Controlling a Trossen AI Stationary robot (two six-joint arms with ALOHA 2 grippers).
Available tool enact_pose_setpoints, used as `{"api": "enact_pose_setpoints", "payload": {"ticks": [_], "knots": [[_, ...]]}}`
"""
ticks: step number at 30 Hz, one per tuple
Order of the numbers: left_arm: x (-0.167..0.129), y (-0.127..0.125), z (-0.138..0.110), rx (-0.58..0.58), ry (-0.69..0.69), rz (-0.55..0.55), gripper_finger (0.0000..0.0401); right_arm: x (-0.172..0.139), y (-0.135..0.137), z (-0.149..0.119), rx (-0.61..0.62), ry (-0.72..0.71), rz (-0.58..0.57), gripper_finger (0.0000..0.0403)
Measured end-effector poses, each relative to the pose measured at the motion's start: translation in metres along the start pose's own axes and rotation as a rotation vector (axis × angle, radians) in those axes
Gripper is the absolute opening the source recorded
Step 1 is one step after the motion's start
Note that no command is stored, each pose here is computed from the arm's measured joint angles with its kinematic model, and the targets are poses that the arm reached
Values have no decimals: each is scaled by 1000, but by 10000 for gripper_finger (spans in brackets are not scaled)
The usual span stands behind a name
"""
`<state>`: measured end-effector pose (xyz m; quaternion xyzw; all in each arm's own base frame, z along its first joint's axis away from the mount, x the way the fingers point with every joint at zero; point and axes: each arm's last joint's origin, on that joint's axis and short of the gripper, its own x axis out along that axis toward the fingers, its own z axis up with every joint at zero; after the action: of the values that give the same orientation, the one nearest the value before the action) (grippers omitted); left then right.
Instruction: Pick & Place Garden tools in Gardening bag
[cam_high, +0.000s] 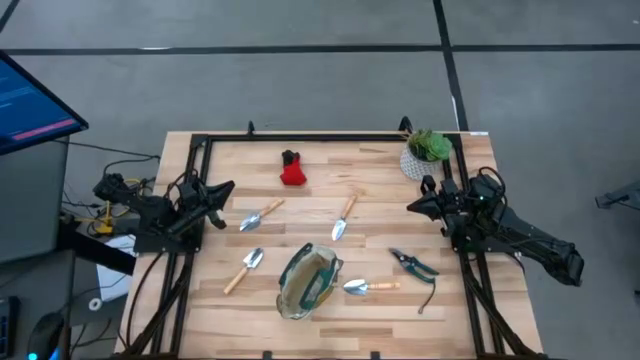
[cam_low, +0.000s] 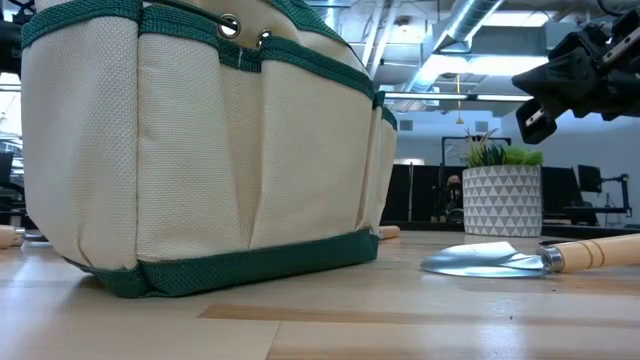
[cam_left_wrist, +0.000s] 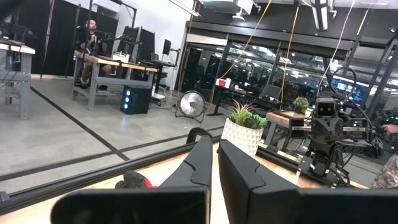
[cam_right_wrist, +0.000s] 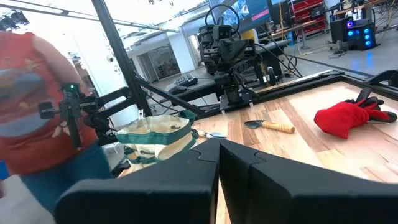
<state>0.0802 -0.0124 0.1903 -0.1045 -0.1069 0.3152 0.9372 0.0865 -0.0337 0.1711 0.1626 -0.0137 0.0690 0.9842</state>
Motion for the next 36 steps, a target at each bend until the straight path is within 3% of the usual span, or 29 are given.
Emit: {"api": "enact_pose_setpoints", "payload": {"ticks": [13,27,32,36], "knots": [[0,0,0,-11,0,-3,3,0,0,0,0,0,0,0],[-1,-8,4,-303,6,-284,3,0,0,0,0,0,0,0],[-2,-8,10,-360,-27,-323,3,0,0,0,0,0,0,0],[-2,-7,16,-497,-55,-332,3,0,0,0,35,0,0,0]]}}
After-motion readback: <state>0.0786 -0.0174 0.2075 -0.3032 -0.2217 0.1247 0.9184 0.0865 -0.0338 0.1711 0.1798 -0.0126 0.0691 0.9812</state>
